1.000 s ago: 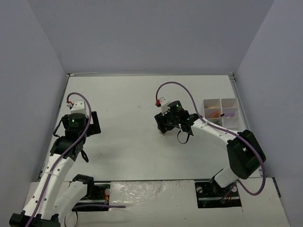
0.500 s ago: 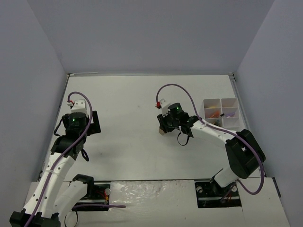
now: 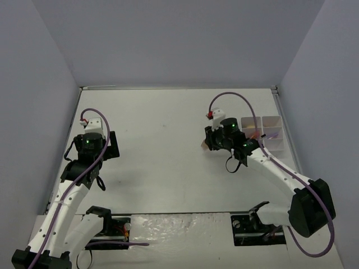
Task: Organize the makeup
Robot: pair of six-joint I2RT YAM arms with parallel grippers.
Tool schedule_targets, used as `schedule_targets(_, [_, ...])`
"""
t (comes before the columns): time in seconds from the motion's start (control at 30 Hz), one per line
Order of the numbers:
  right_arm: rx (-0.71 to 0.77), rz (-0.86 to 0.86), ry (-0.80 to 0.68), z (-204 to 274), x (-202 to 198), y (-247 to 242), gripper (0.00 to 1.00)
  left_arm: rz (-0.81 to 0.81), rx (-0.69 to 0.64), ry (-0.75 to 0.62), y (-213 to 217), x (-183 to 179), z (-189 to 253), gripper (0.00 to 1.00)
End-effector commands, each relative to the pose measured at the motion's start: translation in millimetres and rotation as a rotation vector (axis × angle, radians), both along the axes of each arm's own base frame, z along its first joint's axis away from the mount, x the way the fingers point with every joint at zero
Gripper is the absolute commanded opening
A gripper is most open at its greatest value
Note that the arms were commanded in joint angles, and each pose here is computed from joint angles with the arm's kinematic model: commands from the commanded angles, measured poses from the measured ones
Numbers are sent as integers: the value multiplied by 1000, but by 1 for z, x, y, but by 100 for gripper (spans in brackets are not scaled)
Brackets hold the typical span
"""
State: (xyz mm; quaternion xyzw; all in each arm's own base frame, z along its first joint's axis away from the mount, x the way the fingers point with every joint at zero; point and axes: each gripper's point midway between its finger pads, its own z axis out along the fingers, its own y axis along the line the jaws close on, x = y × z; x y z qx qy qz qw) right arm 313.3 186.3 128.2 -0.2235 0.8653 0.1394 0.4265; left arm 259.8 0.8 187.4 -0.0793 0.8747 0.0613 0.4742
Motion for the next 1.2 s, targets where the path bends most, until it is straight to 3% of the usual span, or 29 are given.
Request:
schedule_targets(0.0, [81,-114,-52,47,2,-35,0,-13,-8,-84,-3,11,23,91])
schedule_targets(0.57, [-57,-490,-1,76,-9,-152,0,-24,-4,-90,-6,9,25,91])
schedule_targets(0.77, [-56,-528,29,67,-6,-175,0,-28,-1,-100,-7,8,27,91])
schedule_targets(1.17, [-86,-493,-51,68,12,-187,0,-43,10,-131,-9,3,35,91])
